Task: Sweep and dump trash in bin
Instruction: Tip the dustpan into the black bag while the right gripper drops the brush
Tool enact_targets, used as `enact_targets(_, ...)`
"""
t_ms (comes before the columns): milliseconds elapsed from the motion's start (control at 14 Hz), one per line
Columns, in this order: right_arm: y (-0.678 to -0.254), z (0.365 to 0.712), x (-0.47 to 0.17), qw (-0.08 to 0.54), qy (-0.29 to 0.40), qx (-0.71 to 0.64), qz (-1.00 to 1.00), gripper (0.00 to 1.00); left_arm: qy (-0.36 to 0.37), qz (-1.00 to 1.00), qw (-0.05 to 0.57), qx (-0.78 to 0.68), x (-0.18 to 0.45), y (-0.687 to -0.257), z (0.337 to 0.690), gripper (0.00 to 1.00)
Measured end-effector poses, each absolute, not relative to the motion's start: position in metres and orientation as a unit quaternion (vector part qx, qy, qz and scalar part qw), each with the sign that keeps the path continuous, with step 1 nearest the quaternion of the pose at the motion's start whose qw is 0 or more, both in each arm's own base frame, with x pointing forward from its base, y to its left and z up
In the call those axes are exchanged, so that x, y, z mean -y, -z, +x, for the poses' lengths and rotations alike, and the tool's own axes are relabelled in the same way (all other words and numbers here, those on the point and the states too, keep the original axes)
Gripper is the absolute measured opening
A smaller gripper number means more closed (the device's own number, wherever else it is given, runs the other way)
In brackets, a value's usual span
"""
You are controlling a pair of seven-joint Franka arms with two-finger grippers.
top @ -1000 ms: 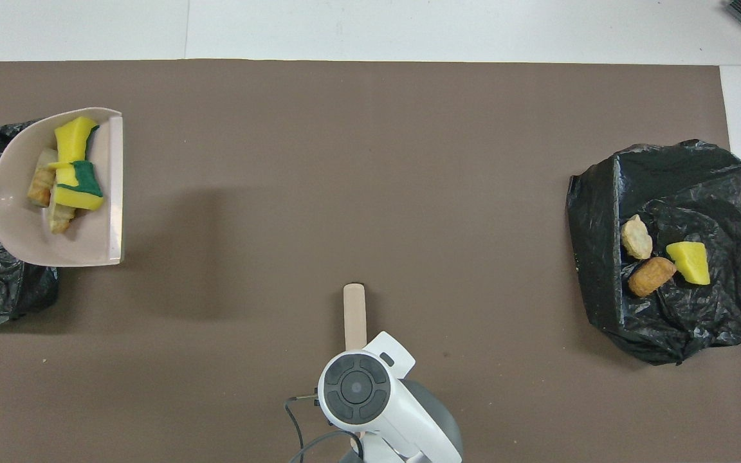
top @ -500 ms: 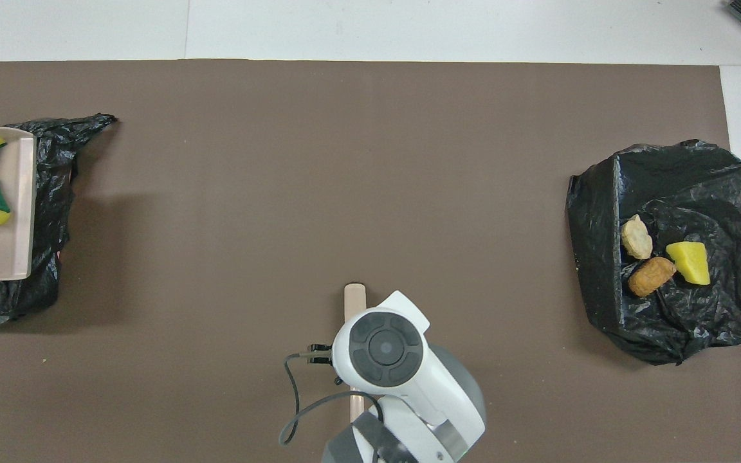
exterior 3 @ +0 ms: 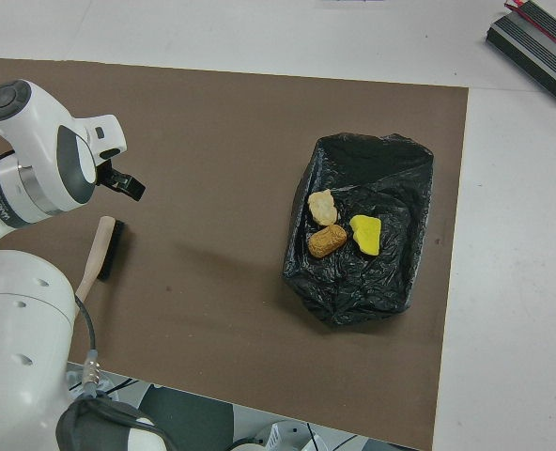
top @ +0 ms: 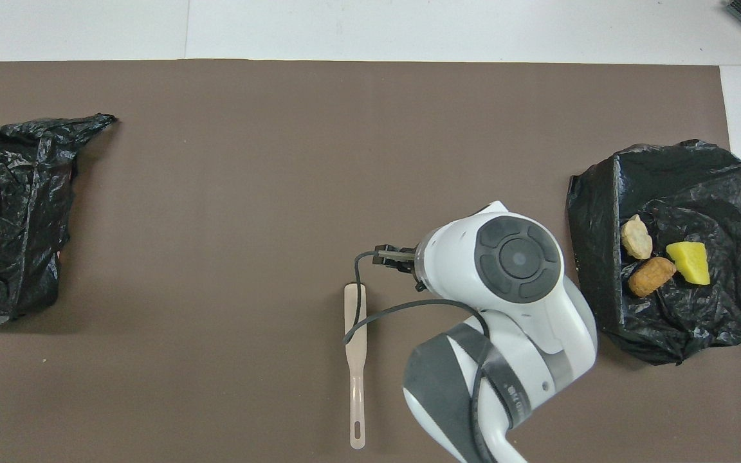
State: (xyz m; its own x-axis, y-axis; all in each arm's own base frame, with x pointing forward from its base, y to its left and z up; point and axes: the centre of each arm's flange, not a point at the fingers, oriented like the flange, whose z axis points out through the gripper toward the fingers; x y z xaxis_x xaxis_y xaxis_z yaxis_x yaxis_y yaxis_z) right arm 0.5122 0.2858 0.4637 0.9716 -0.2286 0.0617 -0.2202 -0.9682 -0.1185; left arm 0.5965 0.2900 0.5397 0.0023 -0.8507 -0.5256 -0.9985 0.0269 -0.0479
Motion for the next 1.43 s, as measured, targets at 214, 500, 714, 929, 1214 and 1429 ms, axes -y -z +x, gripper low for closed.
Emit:
enact_targets(214, -0.483, 0.537, -0.245, 0.052, 0.061, -0.127, -0.989, 1.0, -0.237, -0.662, 0.272, -0.657, -0.268, -0.533, 0.599, 0.31)
enact_targets(500, -0.532, 0.562, -0.171, 0.037, 0.061, -0.117, -0.991, 1.0, -0.309, -0.604, 0.343, -0.65, -0.234, -0.542, 0.595, 0.31)
enact_targets(714, -0.571, 0.568, -0.114, 0.026, 0.056, -0.102, -0.993, 1.0, -0.355, -0.564, 0.385, -0.638, -0.224, -0.554, 0.591, 0.31)
enact_targets(929, -0.605, 0.56, -0.061, 0.016, 0.048, -0.105, -0.993, 1.0, -0.363, -0.553, 0.405, -0.631, -0.217, -0.568, 0.589, 0.31)
enact_targets(1214, -0.647, 0.538, -0.002, 0.01, 0.025, -0.088, -0.996, 1.0, -0.291, -0.605, 0.401, -0.623, -0.172, -0.585, 0.591, 0.31)
enact_targets(1429, -0.657, 0.531, 0.016, 0.009, 0.024, -0.056, -0.998, 1.0, -0.23, -0.666, 0.369, -0.605, -0.13, -0.582, 0.594, 0.31)
